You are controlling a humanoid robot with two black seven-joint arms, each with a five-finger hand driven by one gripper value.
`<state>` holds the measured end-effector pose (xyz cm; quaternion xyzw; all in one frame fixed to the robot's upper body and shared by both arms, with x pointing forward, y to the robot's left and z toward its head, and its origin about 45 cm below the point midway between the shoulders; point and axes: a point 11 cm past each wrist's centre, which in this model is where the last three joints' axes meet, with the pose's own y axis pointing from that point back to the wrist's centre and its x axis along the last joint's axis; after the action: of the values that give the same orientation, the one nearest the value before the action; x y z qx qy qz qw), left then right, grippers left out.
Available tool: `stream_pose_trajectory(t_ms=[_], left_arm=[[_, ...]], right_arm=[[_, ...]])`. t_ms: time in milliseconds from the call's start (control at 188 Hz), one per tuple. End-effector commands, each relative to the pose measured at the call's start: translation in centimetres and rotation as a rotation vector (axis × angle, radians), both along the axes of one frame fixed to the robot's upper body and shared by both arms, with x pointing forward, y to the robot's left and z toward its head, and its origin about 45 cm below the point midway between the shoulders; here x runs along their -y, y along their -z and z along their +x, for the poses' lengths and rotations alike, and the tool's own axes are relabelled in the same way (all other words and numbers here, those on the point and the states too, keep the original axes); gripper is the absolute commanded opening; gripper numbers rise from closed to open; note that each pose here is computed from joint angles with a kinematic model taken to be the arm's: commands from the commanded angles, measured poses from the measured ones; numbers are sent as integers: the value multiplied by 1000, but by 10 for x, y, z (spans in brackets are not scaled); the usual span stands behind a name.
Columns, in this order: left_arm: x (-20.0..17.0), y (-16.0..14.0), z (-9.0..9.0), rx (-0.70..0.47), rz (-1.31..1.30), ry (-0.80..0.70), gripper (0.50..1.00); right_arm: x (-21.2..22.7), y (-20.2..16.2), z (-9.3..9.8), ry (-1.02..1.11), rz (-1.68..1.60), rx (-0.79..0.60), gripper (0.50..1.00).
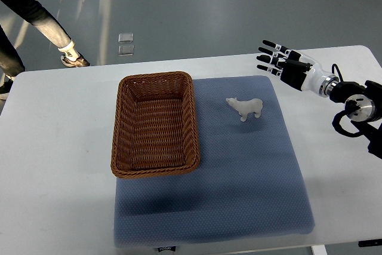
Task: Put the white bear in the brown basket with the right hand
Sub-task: 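Move the right hand toward the white polar bear figurine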
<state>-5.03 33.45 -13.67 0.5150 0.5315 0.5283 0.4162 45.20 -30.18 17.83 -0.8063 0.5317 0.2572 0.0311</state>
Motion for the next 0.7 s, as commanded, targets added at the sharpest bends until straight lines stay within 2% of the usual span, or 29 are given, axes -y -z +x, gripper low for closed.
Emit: stream_pose_trajectory(t_ms=[0, 489, 697], left_arm=[[0, 0, 0, 0, -1, 1, 1000], [1, 0, 0, 0, -2, 2, 1000], [1, 0, 0, 0, -2, 2, 1000]], right_arm=[[-1, 0, 0, -7, 2, -1, 928], [-7, -1, -1, -61, -42, 15, 928], [-17, -7, 1, -149, -161, 67, 928]])
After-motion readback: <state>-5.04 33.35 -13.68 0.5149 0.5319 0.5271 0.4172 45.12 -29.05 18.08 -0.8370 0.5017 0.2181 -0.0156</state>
